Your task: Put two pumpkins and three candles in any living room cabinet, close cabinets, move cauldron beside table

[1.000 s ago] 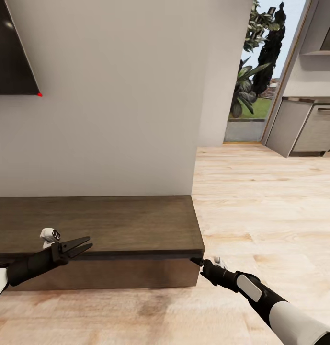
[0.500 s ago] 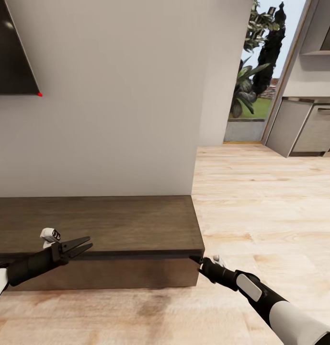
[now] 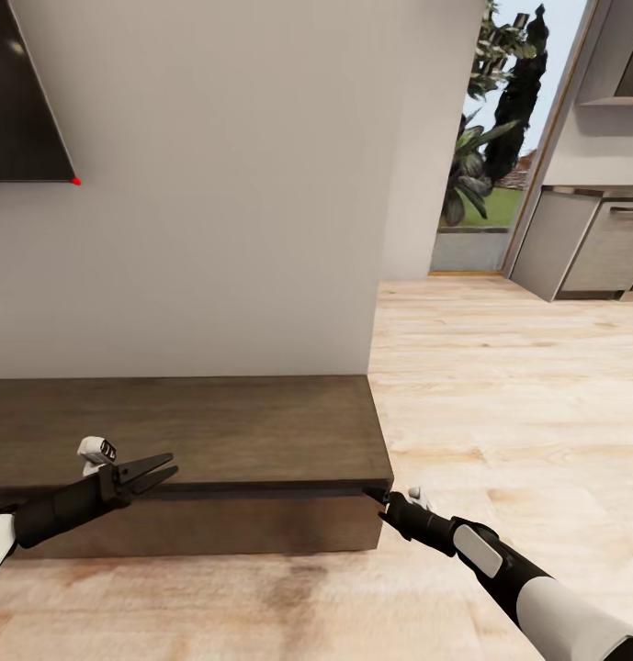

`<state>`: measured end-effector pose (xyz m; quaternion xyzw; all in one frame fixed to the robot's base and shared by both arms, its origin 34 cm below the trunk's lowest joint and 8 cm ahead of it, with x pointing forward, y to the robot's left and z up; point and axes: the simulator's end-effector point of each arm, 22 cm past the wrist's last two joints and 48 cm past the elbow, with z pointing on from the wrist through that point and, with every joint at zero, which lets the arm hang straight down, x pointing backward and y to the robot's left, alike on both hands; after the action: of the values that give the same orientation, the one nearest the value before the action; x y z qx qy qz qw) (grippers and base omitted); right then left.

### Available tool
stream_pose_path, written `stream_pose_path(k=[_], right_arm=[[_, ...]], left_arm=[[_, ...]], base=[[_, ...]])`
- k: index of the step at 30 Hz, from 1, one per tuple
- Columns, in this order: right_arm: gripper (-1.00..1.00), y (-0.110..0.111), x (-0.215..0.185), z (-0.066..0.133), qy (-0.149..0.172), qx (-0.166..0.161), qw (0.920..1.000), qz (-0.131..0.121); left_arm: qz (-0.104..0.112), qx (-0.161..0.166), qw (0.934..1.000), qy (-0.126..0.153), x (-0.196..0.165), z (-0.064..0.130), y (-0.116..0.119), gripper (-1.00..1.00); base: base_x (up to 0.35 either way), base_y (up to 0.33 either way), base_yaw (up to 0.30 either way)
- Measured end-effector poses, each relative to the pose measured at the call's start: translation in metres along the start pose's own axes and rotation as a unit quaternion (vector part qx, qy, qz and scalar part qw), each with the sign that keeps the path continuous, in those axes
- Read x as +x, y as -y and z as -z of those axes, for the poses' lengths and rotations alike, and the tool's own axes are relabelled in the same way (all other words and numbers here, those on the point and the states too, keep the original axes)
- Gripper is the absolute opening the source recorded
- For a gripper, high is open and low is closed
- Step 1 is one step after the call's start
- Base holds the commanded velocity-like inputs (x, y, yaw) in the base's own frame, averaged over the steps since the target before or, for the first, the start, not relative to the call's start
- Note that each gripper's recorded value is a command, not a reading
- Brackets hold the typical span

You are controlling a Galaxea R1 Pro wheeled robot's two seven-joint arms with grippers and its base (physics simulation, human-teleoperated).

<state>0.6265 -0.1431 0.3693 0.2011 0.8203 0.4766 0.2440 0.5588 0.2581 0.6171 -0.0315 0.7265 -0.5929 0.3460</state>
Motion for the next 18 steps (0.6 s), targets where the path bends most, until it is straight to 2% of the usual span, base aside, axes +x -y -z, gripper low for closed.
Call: stream_pose_path(k=[10,18], right_arm=[[1.0,0.0001,0.0005,-0.0002,-0.001,0.0,1.0,0.001],[1.0,0.0037,0.0042,0.0001,-0.01,0.008,0.9998,0.014]], left_arm=[[0.0,0.0,1.0,0.0,0.0004,-0.0004,0.0,1.0],[0.0,0.0,1.0,-0.001,0.0006,-0.0007,0.0003,1.0]], base=[[0.022,0.0,0.0],[0.053,0.0,0.0]])
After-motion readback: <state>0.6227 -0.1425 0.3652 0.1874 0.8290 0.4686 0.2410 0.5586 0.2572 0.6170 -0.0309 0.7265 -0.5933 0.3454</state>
